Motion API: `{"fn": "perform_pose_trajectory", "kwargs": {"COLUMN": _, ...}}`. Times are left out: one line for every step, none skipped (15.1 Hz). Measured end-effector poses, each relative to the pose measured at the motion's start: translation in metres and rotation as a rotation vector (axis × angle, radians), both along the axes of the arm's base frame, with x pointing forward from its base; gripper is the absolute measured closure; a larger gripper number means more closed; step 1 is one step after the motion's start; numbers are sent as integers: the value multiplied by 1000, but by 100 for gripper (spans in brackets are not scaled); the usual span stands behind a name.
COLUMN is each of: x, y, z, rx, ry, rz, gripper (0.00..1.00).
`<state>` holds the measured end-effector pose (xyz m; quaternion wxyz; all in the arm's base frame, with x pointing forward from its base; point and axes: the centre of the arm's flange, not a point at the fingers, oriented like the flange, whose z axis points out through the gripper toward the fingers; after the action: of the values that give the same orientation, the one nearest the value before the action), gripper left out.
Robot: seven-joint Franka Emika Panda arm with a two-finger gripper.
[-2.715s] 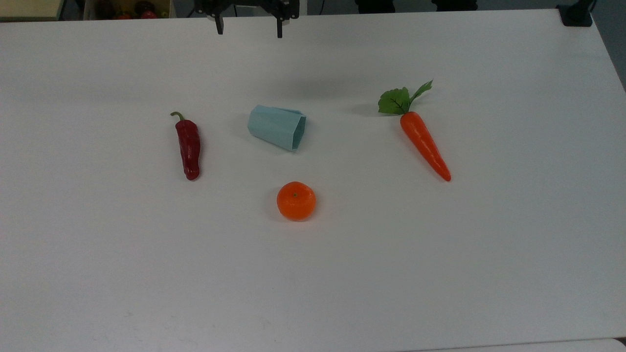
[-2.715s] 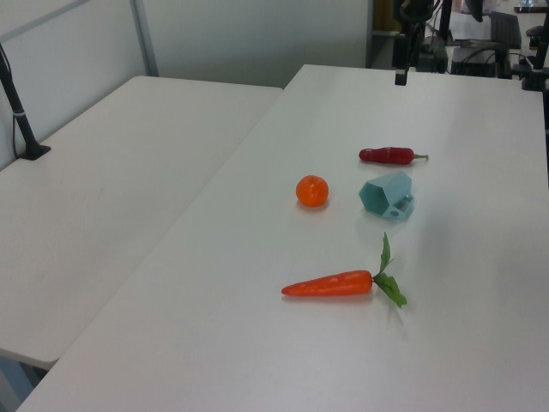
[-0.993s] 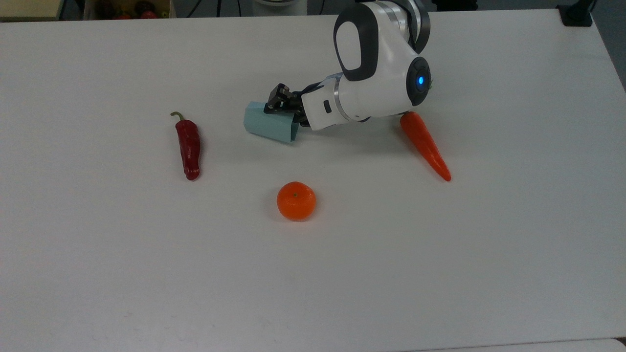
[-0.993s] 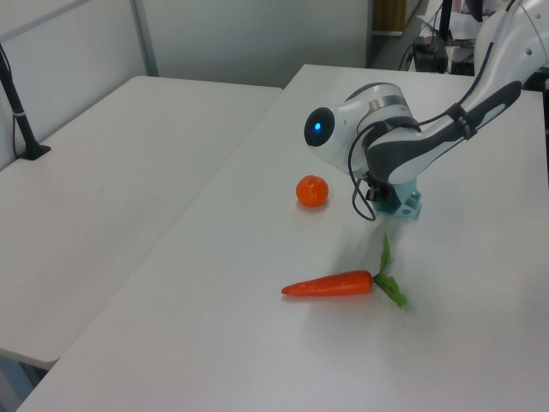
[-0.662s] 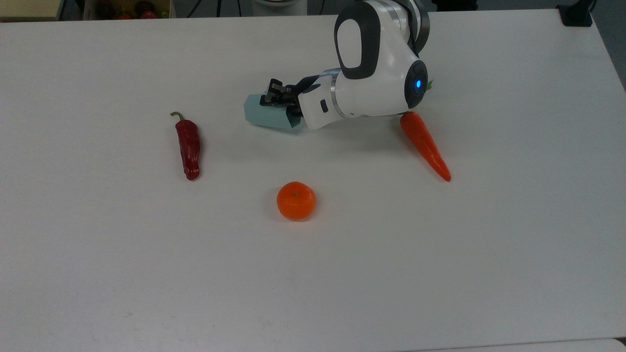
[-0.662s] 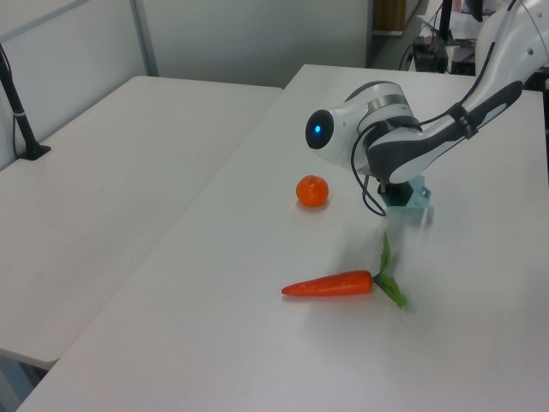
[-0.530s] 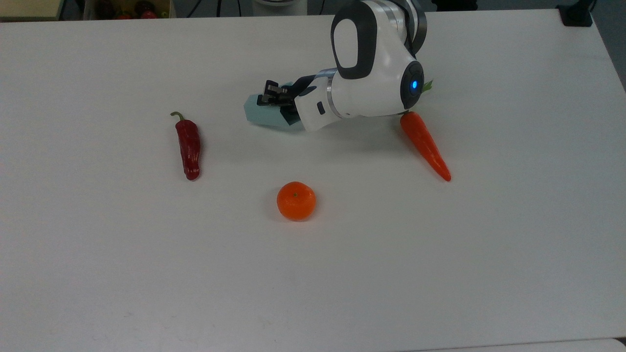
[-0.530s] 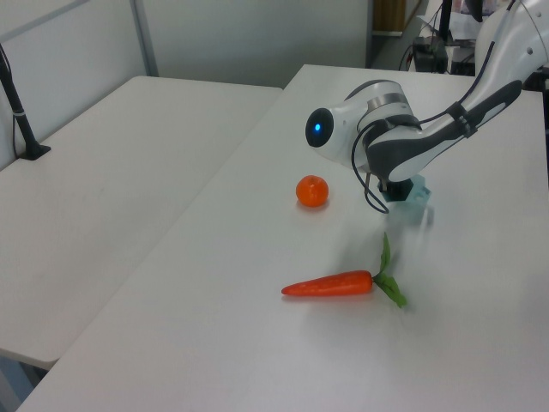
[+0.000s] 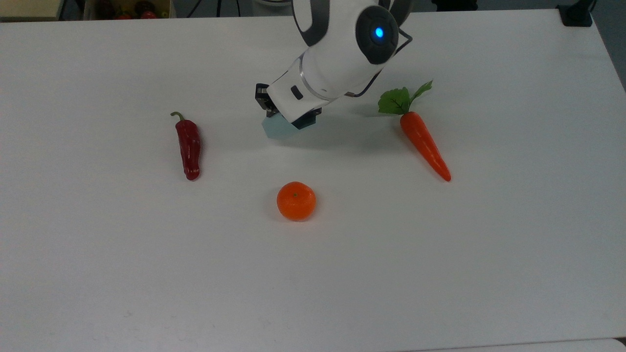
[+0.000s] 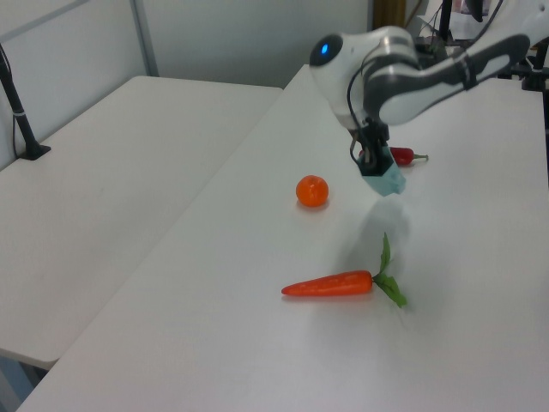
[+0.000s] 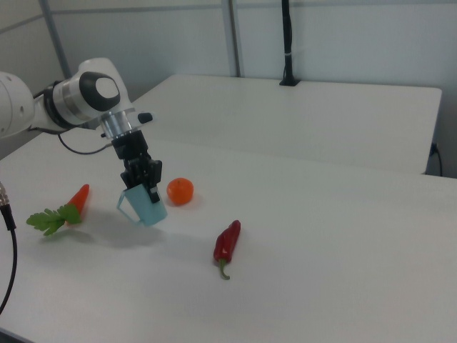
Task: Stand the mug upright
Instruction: 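Lift and rotate the mug so its base rests on the table, then open the gripper and raise it away from the upright mug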
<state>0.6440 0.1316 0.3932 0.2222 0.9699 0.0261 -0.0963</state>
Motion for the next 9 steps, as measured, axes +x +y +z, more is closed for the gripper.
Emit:
{"fn": "perform_pose_trajectory", "kwargs": {"x": 4, "y": -6, "z": 13, "rx": 103, "ry": -1, "rz": 55, "gripper": 92}}
{"fn": "perform_pose_trajectory", "kwargs": {"x": 8, "y": -10, "z": 17, "rx": 197, "ry": 10, "rz": 136, "gripper": 92}}
{"fn": "perform_pose_trajectory", "kwargs": {"x": 10, "y": -13, "z": 14, "rx": 259, "ry": 25, "rz": 215, "gripper": 92}}
{"fn": "perform_pose_trajectory", "kwargs": {"x": 11, "y": -14, "z": 8, "rx": 287, "ry": 39, "rz": 272, "gripper": 92}}
{"fn": "perform_pose_trajectory", "kwargs": {"x": 12, "y": -15, "z": -1, "rx": 307, "ry": 46, "rz": 323, "gripper": 92}}
{"fn": "perform_pose_trajectory", "kwargs": {"x": 13, "y": -17, "z": -11, "rx": 324, "ry": 42, "rz": 360, "gripper": 92}}
{"fn": "perform_pose_trajectory", "kwargs": {"x": 13, "y": -17, "z": -21, "rx": 340, "ry": 35, "rz": 379, "gripper": 92}}
{"fn": "perform_pose_trajectory", "kwargs": {"x": 13, "y": -18, "z": -30, "rx": 356, "ry": 30, "rz": 392, "gripper": 89}}
{"fn": "perform_pose_trajectory", "kwargs": {"x": 13, "y": -19, "z": -35, "rx": 364, "ry": 28, "rz": 402, "gripper": 89}}
